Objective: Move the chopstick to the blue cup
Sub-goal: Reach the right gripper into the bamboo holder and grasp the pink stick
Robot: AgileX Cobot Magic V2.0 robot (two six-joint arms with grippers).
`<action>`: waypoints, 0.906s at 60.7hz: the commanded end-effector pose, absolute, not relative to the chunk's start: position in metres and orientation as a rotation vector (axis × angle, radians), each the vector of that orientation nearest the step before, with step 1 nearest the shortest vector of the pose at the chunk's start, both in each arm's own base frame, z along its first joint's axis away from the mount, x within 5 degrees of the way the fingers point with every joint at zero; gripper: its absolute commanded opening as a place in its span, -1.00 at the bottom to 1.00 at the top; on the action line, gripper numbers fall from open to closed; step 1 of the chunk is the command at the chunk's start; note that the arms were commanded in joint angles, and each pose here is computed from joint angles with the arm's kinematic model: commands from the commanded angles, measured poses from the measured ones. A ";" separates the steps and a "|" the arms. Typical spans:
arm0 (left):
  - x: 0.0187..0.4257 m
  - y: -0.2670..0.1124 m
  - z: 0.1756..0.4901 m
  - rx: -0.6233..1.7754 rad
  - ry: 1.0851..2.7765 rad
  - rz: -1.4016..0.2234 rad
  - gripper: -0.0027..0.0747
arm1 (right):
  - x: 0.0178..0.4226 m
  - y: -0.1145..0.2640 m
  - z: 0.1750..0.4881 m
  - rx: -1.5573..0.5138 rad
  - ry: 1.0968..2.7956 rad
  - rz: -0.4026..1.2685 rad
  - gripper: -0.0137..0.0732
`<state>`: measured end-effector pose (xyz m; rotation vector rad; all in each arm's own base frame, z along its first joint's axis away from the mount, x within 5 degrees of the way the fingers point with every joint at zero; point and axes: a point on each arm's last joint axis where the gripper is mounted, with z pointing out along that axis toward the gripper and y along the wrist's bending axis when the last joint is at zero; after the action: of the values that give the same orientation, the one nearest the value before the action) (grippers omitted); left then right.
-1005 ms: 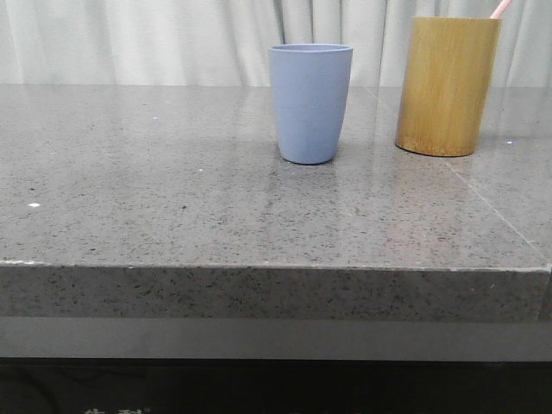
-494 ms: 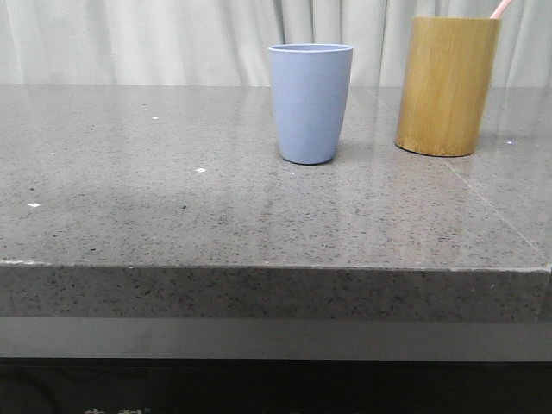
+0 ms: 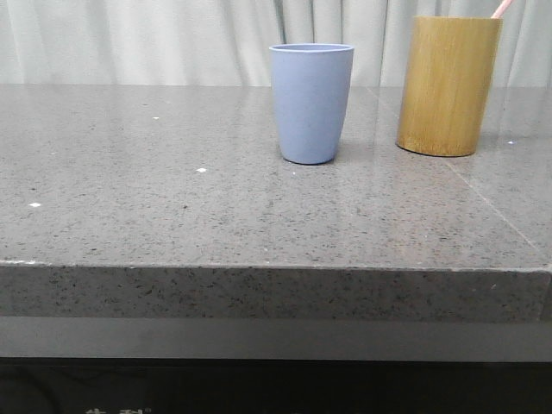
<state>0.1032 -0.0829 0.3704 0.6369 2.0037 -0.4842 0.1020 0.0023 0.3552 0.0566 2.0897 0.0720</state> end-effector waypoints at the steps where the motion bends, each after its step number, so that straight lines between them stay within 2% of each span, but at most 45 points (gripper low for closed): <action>1: 0.103 -0.084 0.384 0.590 1.895 -0.533 -0.12 | 0.115 -0.001 0.378 0.127 1.926 0.084 0.49; 15: 0.103 -0.084 0.384 0.587 1.895 -0.541 -0.12 | 0.167 0.001 0.394 0.247 1.932 0.237 0.49; 23: 0.103 -0.084 0.384 0.587 1.895 -0.541 -0.12 | 0.204 -0.001 0.408 0.270 1.979 0.251 0.49; 37: 0.103 -0.084 0.385 0.586 1.893 -0.541 -0.12 | 0.269 -0.010 0.424 0.236 2.172 0.247 0.49; 44: 0.103 -0.084 0.385 0.586 1.893 -0.541 -0.12 | 0.300 -0.013 0.426 0.201 2.247 0.355 0.49; 55: 0.103 -0.084 0.385 0.586 1.893 -0.541 -0.12 | 0.336 -0.025 0.425 0.182 2.223 0.570 0.49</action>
<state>0.1030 -0.0829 0.3685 0.6298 1.9928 -0.4918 0.3315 -0.0228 0.4011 0.2275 2.3506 0.4774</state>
